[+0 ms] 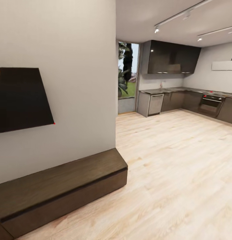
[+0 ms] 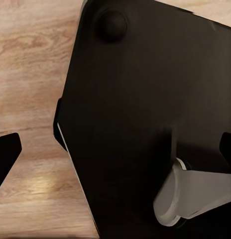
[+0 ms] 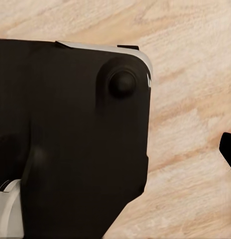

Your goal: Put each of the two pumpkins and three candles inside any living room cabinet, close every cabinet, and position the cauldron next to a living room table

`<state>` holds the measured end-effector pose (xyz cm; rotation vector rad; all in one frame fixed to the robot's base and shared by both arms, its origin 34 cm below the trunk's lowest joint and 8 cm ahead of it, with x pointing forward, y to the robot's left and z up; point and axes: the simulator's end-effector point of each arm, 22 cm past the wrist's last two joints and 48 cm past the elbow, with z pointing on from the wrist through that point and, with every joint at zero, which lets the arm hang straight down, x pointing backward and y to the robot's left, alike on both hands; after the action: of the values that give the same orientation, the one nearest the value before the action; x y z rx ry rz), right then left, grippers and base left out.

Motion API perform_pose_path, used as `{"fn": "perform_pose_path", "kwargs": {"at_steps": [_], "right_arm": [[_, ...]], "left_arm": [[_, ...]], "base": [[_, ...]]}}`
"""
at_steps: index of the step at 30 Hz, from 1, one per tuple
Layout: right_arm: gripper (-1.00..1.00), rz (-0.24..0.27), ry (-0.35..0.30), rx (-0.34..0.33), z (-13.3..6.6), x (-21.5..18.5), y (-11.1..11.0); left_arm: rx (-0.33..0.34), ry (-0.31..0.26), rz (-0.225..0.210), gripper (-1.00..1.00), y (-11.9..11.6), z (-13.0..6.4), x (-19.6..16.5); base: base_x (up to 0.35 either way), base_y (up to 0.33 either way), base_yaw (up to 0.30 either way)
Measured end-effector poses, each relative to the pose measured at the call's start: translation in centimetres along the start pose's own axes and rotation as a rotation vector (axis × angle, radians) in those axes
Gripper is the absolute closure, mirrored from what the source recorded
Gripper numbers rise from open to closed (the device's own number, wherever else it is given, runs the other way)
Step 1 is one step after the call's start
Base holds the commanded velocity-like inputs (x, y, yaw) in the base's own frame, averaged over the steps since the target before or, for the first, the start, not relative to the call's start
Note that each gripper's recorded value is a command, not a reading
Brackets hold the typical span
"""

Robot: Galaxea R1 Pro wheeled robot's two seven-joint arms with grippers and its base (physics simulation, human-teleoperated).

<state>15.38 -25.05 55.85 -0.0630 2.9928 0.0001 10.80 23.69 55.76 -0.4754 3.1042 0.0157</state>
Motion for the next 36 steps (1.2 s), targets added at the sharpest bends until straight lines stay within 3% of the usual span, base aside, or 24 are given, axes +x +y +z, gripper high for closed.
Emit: {"fn": "perform_pose_path", "kwargs": {"at_steps": [36], "right_arm": [[-1.00, -0.001, 0.041, 0.001, -4.0, 2.3, -0.1]], "left_arm": [[0.000, -0.008, -0.001, -1.00, 0.1, -3.8, 1.3]], "base": [[0.000, 0.000, 0.262]]}}
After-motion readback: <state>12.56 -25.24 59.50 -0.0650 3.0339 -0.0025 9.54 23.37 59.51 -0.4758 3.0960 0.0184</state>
